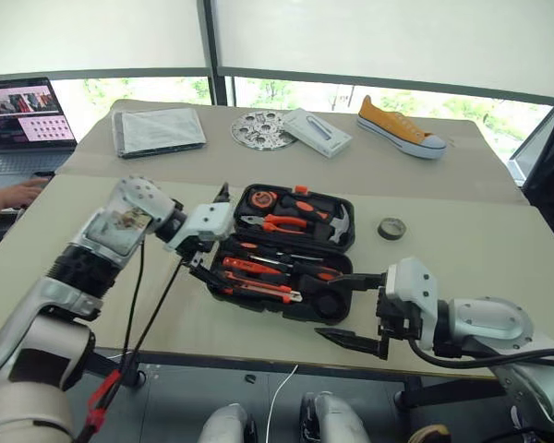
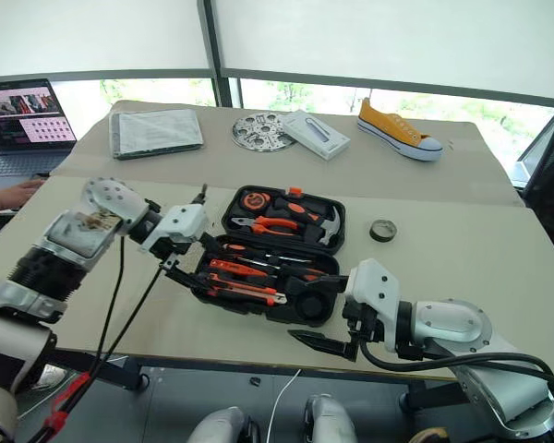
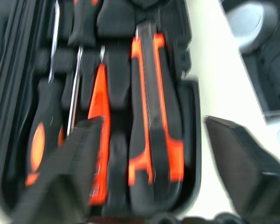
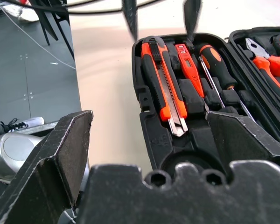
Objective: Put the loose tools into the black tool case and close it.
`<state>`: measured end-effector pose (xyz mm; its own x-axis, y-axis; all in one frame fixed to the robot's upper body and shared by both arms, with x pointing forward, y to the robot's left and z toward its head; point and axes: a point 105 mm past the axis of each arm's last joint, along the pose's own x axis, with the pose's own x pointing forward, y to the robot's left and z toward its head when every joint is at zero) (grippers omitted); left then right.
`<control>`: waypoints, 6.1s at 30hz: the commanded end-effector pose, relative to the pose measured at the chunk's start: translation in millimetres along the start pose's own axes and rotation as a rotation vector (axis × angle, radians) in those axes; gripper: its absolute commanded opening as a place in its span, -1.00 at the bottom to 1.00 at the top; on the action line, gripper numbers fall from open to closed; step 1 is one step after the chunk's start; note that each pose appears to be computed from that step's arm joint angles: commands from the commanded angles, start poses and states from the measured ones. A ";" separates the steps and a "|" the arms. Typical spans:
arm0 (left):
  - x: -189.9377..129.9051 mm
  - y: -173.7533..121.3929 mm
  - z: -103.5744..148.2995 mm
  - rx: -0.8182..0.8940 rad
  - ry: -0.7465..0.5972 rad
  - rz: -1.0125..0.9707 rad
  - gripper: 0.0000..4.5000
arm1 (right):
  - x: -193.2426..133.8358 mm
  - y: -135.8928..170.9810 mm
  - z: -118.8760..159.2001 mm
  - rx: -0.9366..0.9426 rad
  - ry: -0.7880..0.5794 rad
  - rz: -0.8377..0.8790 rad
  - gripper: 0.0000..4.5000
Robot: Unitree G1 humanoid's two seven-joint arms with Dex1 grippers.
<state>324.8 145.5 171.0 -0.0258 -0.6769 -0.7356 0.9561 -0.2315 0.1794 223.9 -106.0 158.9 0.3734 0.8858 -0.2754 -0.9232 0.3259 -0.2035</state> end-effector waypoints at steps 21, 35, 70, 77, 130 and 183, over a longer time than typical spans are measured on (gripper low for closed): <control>5.3 6.0 -19.8 0.094 0.113 0.004 -0.97 | -1.6 1.6 12.4 -0.030 -0.036 -0.013 1.00; 7.7 21.4 11.5 0.113 -0.012 0.028 -0.97 | -1.3 -0.3 15.8 -0.026 -0.040 -0.031 1.00; 50.6 16.9 14.9 0.152 -0.027 -0.063 -0.97 | -1.4 1.2 15.5 -0.001 -0.041 -0.038 1.00; 65.3 12.8 0.6 0.191 0.032 -0.077 -0.97 | -3.7 1.9 15.0 0.003 -0.035 -0.039 1.00; -32.1 -28.4 45.7 -0.136 -0.428 0.331 1.00 | -36.4 -228.7 -76.8 0.037 0.496 -0.473 -0.54; -24.3 -23.4 -6.6 -0.215 -0.280 0.374 1.00 | -17.1 -62.1 2.7 0.007 0.169 0.060 0.47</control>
<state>295.4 157.1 174.6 0.1759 -0.8725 -0.4559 0.9778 0.1012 0.1835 265.2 -127.5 167.5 0.2420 0.8439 -0.4788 -0.9694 0.1897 -0.1557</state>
